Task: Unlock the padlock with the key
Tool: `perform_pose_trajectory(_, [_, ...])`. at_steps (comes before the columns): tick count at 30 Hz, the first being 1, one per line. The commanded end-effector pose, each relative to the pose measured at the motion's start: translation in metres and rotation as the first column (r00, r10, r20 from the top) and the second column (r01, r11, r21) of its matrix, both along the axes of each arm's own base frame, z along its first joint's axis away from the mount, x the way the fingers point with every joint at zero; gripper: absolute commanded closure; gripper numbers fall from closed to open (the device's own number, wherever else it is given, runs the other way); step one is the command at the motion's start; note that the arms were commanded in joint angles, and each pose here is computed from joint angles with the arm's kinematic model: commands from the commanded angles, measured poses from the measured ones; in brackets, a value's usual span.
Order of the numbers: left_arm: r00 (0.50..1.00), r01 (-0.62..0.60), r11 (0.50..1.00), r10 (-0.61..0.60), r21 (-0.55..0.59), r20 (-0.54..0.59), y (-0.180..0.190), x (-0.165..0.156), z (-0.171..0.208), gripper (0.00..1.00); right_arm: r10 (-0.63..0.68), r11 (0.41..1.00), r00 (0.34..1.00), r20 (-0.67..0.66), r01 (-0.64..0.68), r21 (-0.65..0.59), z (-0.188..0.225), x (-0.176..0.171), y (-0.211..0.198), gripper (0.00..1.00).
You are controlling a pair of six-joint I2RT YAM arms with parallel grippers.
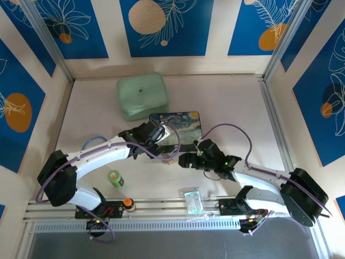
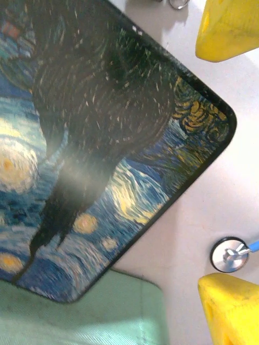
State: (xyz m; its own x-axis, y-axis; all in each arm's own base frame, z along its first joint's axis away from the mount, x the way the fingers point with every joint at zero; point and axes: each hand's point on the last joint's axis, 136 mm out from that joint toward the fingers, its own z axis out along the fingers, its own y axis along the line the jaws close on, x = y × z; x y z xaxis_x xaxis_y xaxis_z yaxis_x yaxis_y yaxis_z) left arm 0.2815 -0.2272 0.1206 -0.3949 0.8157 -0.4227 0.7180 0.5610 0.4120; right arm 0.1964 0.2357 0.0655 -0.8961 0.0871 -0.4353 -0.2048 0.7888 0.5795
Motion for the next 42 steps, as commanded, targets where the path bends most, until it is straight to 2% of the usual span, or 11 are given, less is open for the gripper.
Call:
perform_pose_trajectory(1, [0.986, 0.158, 0.987, -0.16, -0.04, -0.044, -0.026, 0.002, 0.0, 0.0, 0.077, 0.996, 0.997, 0.025, -0.078, 0.044, 0.009, -0.001, 0.018, 0.26])
perform_pose_trajectory(5, [0.969, 0.22, 0.973, -0.226, -0.069, -0.101, -0.036, -0.009, -0.011, 0.0, 0.089, 0.995, 0.996, 0.0, -0.089, 0.034, 0.003, -0.002, 0.022, 0.32])
perform_pose_trajectory(8, [0.966, 0.223, 0.973, -0.228, -0.053, -0.123, -0.035, -0.01, -0.026, 0.01, 0.059, 0.997, 0.998, -0.001, -0.059, 0.043, 0.001, 0.002, 0.023, 0.35])
perform_pose_trajectory(9, [0.967, 0.216, 0.975, -0.22, -0.044, -0.126, -0.033, -0.009, -0.03, 0.04, 0.05, 0.998, 0.999, -0.004, -0.049, 0.037, -0.001, 0.003, 0.023, 0.36])
perform_pose_trajectory(18, [0.976, 0.195, 0.98, -0.197, -0.03, -0.096, -0.028, -0.006, -0.036, 0.17, -0.022, 0.991, 0.999, 0.047, 0.028, -0.128, -0.013, 0.012, 0.033, 0.41])
perform_pose_trajectory(24, [0.978, 0.167, 0.985, -0.17, -0.031, -0.121, -0.021, -0.012, -0.054, 0.18, -0.089, 0.976, 0.993, 0.077, 0.102, -0.192, -0.028, 0.022, 0.038, 0.44])
perform_pose_trajectory(28, [0.971, 0.189, 0.976, -0.202, -0.108, -0.131, -0.028, -0.022, -0.051, 0.18, -0.066, 0.984, 0.992, 0.104, 0.082, -0.158, -0.029, 0.021, 0.055, 0.44])
perform_pose_trajectory(34, [0.967, 0.186, 0.975, -0.203, -0.12, -0.152, -0.033, -0.022, -0.053, 0.24, -0.054, 0.973, 0.992, 0.111, 0.077, -0.219, -0.039, 0.019, 0.063, 0.42])
perform_pose_trajectory(38, [0.977, 0.152, 0.981, -0.168, -0.123, -0.133, -0.03, -0.019, -0.052, 0.24, -0.059, 0.974, 0.992, 0.109, 0.081, -0.211, -0.043, 0.019, 0.066, 0.32])
perform_pose_trajectory(40, [0.981, 0.149, 0.98, -0.163, -0.135, -0.107, -0.029, -0.016, -0.048, 0.24, -0.061, 0.965, 0.992, 0.109, 0.087, -0.249, -0.048, 0.021, 0.066, 0.31])
perform_pose_trajectory(42, [0.98, 0.155, 0.977, -0.171, -0.147, -0.103, -0.032, -0.017, -0.046, 0.24, -0.074, 0.928, 0.987, 0.14, 0.119, -0.354, -0.052, 0.023, 0.059, 0.34])
